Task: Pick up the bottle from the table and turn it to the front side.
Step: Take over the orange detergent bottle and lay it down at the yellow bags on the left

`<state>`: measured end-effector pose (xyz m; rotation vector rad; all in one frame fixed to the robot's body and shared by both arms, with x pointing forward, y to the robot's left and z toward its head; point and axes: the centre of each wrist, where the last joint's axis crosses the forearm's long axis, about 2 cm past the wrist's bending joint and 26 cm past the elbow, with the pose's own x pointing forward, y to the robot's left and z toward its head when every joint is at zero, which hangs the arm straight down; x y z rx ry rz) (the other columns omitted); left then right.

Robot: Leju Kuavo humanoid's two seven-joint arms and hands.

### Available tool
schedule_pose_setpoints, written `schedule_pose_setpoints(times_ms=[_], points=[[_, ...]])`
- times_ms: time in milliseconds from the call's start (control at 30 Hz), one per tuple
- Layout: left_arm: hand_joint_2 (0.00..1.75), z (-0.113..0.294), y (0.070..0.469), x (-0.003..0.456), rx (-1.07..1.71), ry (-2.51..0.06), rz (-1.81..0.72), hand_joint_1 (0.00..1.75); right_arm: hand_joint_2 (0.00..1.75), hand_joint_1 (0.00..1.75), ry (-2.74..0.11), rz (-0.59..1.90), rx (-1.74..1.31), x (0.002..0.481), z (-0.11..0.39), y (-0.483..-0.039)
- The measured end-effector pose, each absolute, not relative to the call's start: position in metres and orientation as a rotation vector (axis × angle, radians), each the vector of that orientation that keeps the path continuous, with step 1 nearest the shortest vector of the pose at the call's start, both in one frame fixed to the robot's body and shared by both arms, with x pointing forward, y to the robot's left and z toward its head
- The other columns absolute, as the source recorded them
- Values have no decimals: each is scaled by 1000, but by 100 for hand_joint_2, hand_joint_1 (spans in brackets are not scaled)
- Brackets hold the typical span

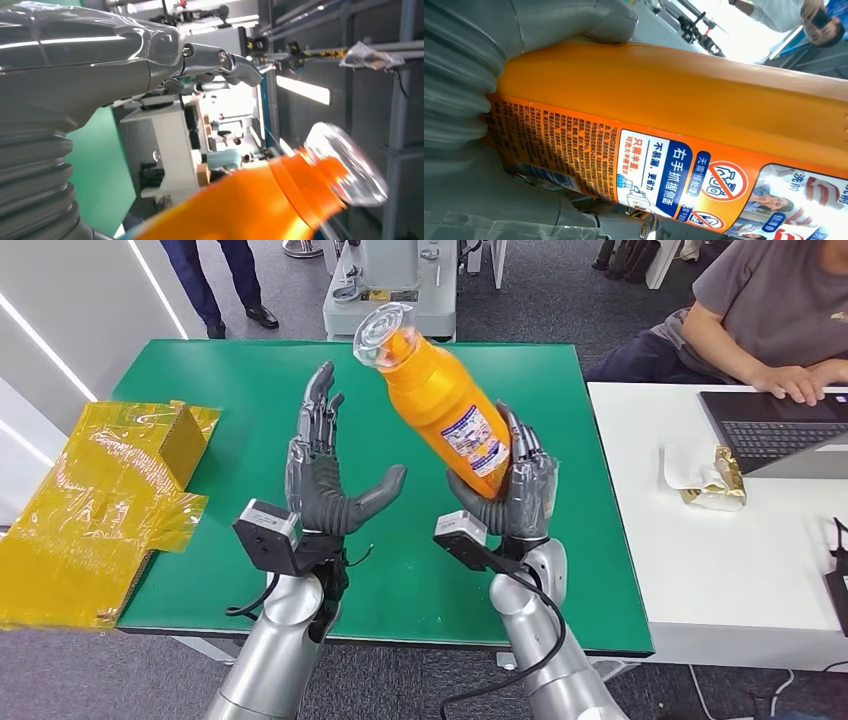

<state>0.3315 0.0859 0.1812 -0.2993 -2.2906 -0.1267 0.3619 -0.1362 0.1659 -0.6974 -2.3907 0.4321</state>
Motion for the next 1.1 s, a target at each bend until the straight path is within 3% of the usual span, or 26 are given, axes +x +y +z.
schedule_pose_setpoints(times_ms=[533, 967, 1100], points=[[175, 192, 82, 348, -484, -2219, -187, 0, 175, 175, -2359, 612, -458, 359, 147, -100], [175, 185, 83, 354, -501, -2150, -201, 0, 175, 175, -2369, 712, -425, 357, 140, -101], [175, 181, 83, 354, -505, -2139, -208, 175, 175, 175, -2363, 727, -417, 356, 138, -102]])
